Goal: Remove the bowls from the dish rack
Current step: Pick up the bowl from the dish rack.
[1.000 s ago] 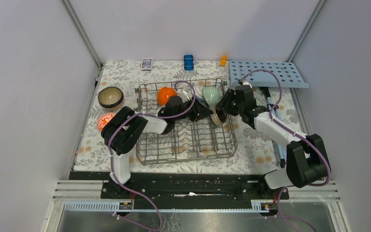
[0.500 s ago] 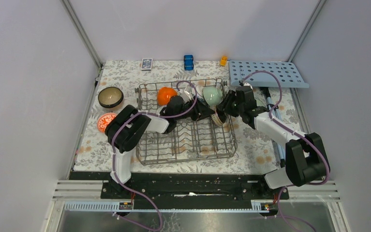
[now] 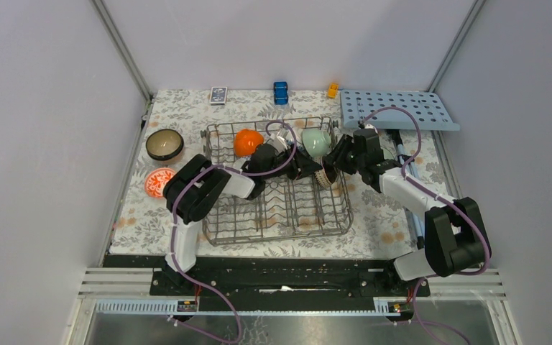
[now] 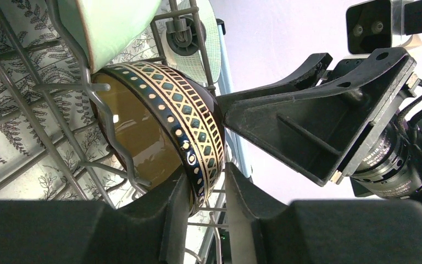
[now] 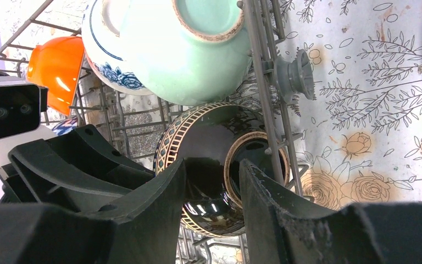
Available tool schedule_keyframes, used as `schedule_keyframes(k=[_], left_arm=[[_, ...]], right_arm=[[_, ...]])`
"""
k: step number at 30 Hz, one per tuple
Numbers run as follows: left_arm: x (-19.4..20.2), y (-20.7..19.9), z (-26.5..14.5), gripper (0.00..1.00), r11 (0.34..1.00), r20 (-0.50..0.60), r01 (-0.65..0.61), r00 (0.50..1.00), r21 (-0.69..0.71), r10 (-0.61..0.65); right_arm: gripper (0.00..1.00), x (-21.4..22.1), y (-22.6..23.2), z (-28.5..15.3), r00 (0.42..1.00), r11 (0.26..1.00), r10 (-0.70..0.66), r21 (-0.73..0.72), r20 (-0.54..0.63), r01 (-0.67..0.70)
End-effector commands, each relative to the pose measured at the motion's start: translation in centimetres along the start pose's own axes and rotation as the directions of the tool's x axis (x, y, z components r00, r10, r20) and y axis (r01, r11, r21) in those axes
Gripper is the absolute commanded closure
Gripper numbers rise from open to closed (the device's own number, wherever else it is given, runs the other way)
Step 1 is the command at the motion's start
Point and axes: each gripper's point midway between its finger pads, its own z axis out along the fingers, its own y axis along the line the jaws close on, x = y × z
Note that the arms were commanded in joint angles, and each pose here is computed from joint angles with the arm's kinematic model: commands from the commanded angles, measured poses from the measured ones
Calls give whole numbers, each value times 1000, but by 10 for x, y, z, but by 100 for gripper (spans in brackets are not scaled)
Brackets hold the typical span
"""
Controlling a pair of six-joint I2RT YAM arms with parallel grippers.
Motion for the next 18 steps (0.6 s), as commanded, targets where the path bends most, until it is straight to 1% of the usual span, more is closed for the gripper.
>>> schedule_keyframes(k=[1,12,14,16,18], left_arm=[[-6,-44,5,70,983,16,-75,997,166,73],[-6,-53,6,87,972,16,-85,996,218,83],[-5,-54,6,92,970,14,-85,996,226,84],[-4,-55,6,100,968,12,-83,997,237,83],[-4,-57,5,100,965,12,-83,997,250,83]], right_arm=[[53,-1,9,-4,1000,999,15,-39,-5,-15],[53,-3,13,-6,1000,998,18,-56,-7,-19],[52,-2,14,-6,1000,998,19,-59,-10,-20],[52,-3,15,-7,1000,998,22,-64,-9,-22],[51,-4,17,-8,1000,997,24,-68,-8,-24]])
